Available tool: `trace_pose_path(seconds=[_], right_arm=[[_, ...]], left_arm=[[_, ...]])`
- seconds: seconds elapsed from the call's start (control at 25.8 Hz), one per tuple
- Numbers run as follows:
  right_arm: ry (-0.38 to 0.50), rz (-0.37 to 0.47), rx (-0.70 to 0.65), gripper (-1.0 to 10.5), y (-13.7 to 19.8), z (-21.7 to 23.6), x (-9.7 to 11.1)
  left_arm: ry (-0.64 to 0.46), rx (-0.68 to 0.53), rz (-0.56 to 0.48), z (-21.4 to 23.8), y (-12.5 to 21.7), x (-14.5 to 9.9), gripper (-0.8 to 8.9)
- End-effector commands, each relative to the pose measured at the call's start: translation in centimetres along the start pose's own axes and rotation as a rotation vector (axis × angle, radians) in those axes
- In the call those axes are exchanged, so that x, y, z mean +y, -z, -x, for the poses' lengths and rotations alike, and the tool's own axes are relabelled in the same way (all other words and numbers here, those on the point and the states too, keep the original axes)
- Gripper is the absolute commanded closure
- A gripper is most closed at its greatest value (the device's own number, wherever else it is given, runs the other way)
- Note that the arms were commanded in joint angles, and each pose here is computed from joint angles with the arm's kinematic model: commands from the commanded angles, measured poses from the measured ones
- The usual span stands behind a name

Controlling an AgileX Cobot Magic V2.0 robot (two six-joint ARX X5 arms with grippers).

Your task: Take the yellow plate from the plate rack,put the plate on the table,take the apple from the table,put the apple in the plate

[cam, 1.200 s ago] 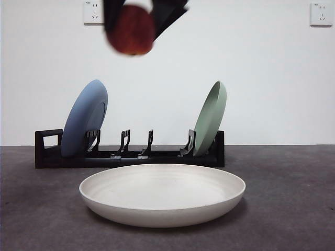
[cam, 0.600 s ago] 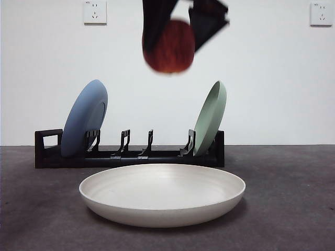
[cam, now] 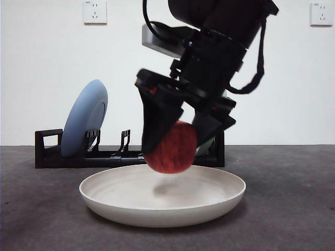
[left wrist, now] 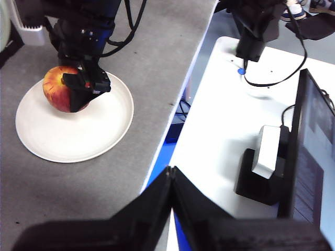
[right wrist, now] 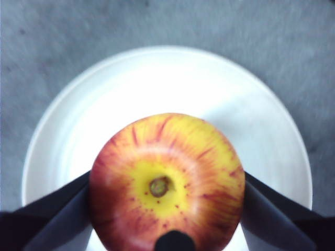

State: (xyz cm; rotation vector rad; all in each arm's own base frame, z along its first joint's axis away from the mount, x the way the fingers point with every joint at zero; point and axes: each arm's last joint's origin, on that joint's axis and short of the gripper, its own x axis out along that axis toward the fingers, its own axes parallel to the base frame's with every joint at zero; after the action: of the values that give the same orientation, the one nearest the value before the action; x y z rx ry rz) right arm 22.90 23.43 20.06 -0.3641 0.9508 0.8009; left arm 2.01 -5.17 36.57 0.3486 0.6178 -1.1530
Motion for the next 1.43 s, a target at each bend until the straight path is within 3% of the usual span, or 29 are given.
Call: trace_pose_path(seconds=[0.04, 1.08, 1.16, 1.32, 1.43], right_arm=[[0.013, -0.01, 0.012, 9.6, 0.8, -1.1, -0.1], [0.026, -0.024, 0.058, 9.3, 3.5, -2.9, -0.2], [0.027, -0.04, 0.052, 8.3, 3.4, -2.9, -0.2], [0.019, -0.059, 0.043, 4.4, 3.1, -2.7, -0.2], [0.019, -0.073, 0.033, 3.8, 2.7, -2.6, -0.2]], left_arm=[[0.015, -0.002, -0.016, -0.1, 0.0, 0.0, 8.2], [0.035, -0.001, -0.015, -0.1, 0.0, -0.1, 8.2], [0.035, -0.001, -0.015, -0.1, 0.0, -0.1, 8.2], [0.035, -0.001, -0.015, -0.1, 0.0, -0.1, 8.2], [0.035, -0.001, -0.015, -0.1, 0.0, -0.1, 8.2]])
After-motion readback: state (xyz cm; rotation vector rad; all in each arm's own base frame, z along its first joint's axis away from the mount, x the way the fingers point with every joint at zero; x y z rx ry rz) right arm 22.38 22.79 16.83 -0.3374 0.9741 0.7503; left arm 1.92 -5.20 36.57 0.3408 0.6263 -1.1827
